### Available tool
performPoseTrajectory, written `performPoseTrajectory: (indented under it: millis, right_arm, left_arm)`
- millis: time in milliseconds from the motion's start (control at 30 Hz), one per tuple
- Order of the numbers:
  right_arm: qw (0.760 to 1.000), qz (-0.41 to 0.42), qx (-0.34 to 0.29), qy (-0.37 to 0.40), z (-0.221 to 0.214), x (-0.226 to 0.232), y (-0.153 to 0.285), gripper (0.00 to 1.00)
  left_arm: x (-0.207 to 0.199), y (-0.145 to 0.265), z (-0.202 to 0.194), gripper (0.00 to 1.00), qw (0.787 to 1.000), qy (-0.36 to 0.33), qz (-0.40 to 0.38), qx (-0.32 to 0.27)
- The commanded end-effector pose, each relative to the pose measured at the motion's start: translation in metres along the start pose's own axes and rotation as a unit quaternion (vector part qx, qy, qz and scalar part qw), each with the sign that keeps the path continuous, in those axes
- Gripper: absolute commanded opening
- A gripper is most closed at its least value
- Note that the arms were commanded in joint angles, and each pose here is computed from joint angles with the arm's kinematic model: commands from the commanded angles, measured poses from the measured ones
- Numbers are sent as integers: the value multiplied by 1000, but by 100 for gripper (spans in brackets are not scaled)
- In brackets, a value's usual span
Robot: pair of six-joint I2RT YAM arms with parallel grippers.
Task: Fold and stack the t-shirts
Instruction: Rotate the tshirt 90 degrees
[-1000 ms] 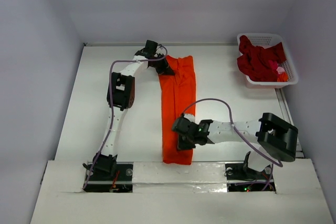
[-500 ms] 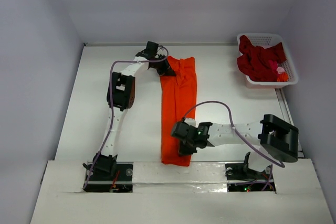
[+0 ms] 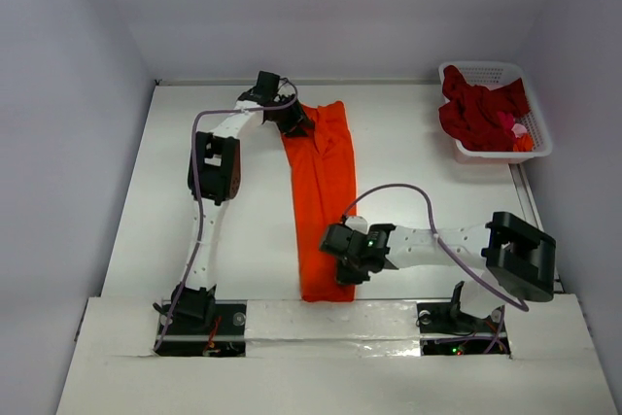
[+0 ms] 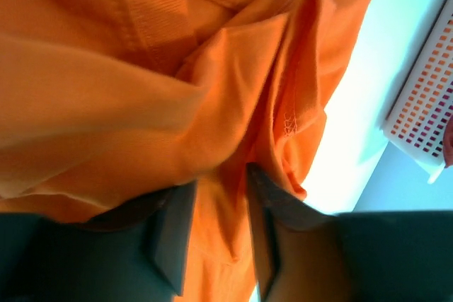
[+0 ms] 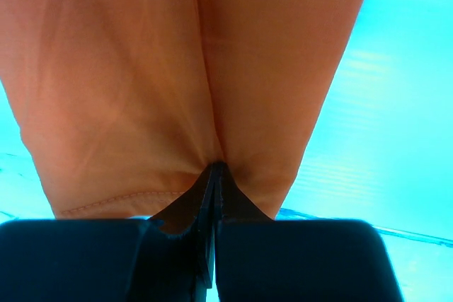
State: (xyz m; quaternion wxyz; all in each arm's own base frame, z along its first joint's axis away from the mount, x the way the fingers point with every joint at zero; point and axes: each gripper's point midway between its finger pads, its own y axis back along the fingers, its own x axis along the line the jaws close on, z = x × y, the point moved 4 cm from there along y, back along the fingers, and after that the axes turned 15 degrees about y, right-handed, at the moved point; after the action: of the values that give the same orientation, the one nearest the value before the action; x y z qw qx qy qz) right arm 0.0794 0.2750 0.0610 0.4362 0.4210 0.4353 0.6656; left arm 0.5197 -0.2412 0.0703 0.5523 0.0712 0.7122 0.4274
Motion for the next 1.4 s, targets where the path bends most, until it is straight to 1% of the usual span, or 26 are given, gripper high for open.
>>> performPoseTrajectory:
  millis: [0,33,67,133,167,233,267,433,500,567,600,667,700,733,800,833,867,900,967,1033,1067,1100,1167,1233,1333,1367]
  right_arm:
    - [1000,-14,-23,9,13,3,8,0]
    - [1000,-14,-24,11,14,3,8,0]
    - [999,-17,-28,8,18,1,9,0]
    - [999,-18,-33,10,20,2,12,0]
    - [999,-20,-38,11,22,2,13,0]
    - [999,-22,-45,13,26,3,18,1]
    - [998,-19,-53,14,29,4,22,6]
    - [997,-19,-78,11,41,2,46,26]
    - [995,-18,-98,4,50,-1,67,49]
    - [992,-22,-122,2,58,-4,87,72]
    - [990,-13,-144,-9,66,-8,112,77]
    - [982,-13,-185,-27,78,-20,136,89]
    - [980,-15,-197,-37,80,-29,145,94]
    - [974,1,-223,-43,83,-39,162,99]
    - [969,14,-240,-65,96,-58,166,100]
    - [969,13,-242,-52,93,-70,163,100]
    - [970,25,-234,-58,96,-77,160,100]
    - [969,38,-238,-52,100,-76,158,100]
    - [973,51,-222,-32,99,-74,149,100]
    - [973,61,-221,-17,106,-71,144,100]
    - [974,78,-212,-8,106,-64,143,100]
    - [976,80,-202,-8,110,-64,136,100]
    - [978,100,-181,-6,112,-62,129,100]
    - [980,113,-166,-14,115,-67,116,100]
    - [977,169,-129,-18,102,-65,97,100]
    - [973,198,-115,-18,98,-63,96,100]
  left_arm:
    - [-31,44,23,37,998,-20,-24,-54]
    - [-34,46,24,42,998,-21,-27,-55]
    - [-36,47,24,57,998,-22,-29,-56]
    - [-41,50,25,72,998,-27,-35,-55]
    - [-43,51,24,83,997,-29,-38,-54]
    - [-50,56,23,97,997,-33,-51,-54]
    - [-54,60,22,99,996,-35,-56,-56]
    - [-77,92,23,99,993,-48,-77,-79]
    - [-90,113,19,99,990,-63,-82,-95]
    - [-84,124,13,99,990,-65,-65,-103]
    - [-95,147,6,99,987,-79,-73,-122]
    - [-70,151,-8,99,989,-70,-45,-120]
    - [-79,178,-19,99,985,-85,-56,-140]
    - [-50,172,-32,99,989,-74,-29,-126]
    - [-44,203,-56,99,985,-86,-38,-142]
    - [-35,205,-69,99,985,-91,-36,-139]
    - [2,196,-87,99,990,-73,-6,-117]
    - [2,215,-101,99,988,-82,-19,-128]
    - [49,211,-126,92,992,-65,21,-106]
    - [60,225,-153,88,993,-68,13,-93]
    - [81,221,-172,86,995,-61,30,-71]
    - [81,232,-183,86,994,-69,21,-77]
    - [100,235,-206,87,996,-61,37,-57]
    - [99,244,-227,89,996,-75,13,-42]
    - [111,244,-252,99,997,-82,-2,-12]
    - [119,241,-259,99,997,-82,1,-2]
